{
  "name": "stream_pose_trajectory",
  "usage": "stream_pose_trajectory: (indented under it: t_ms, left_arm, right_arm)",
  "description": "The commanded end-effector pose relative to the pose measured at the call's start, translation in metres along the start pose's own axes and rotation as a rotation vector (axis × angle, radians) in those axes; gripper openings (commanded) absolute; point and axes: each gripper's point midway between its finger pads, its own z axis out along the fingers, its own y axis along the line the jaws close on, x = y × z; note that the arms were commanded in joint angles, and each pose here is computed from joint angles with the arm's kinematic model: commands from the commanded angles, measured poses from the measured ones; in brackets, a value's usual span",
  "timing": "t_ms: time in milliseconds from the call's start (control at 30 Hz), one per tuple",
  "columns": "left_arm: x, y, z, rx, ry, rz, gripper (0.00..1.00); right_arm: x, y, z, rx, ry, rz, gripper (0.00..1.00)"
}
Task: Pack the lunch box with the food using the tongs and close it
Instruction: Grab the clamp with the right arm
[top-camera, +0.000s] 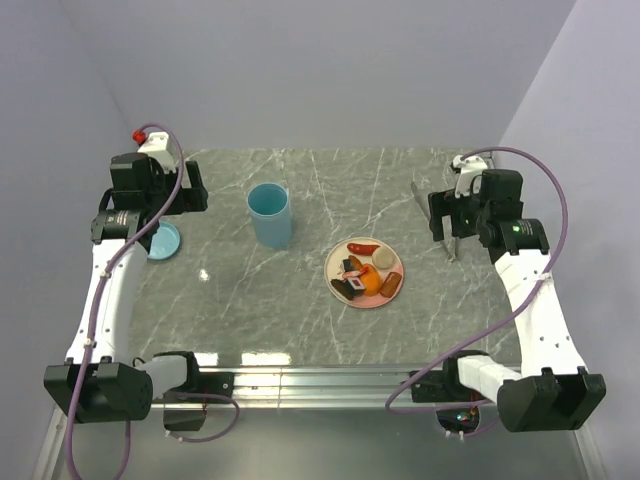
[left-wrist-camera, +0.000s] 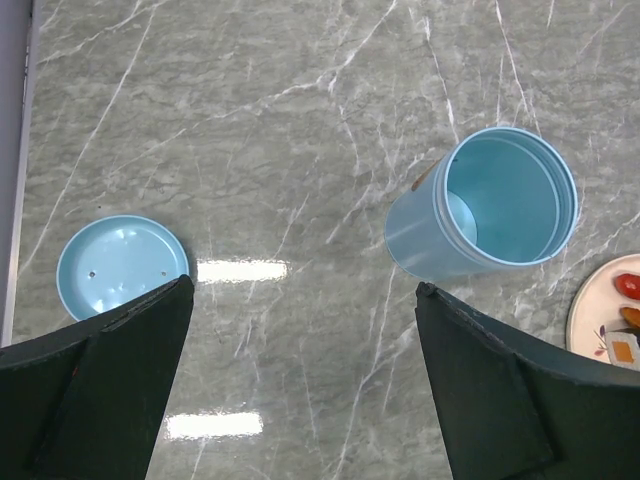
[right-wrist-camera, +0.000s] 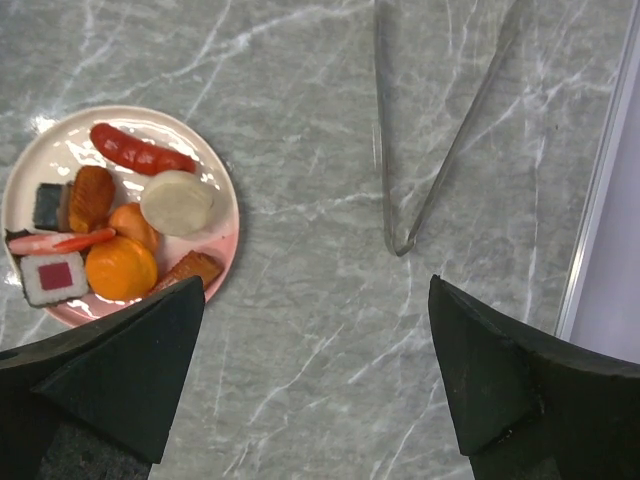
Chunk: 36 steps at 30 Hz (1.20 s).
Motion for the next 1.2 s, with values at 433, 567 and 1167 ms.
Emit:
stream_pose_trajectory:
  t_ms: [433,567,1167]
  left_arm:
    - [-0.018,-0.040,0.015,0.236,0.067,-0.010,0.99]
    - [-0.017,-0.041,0.021,0.250,0.086,-0.008,0.99]
    - [-0.003,-0.016,0.050,0.335,0.272,-0.104,0.99]
  right_arm:
    - [0.057,-0.066,0.033,0.130,0.320,0.089,0.95]
    - [0.074,-0.086,0.055,0.167,0.391,0.121,0.94]
    - [0.126,-0.102,0.155,0.169,0.524,0.152,0.96]
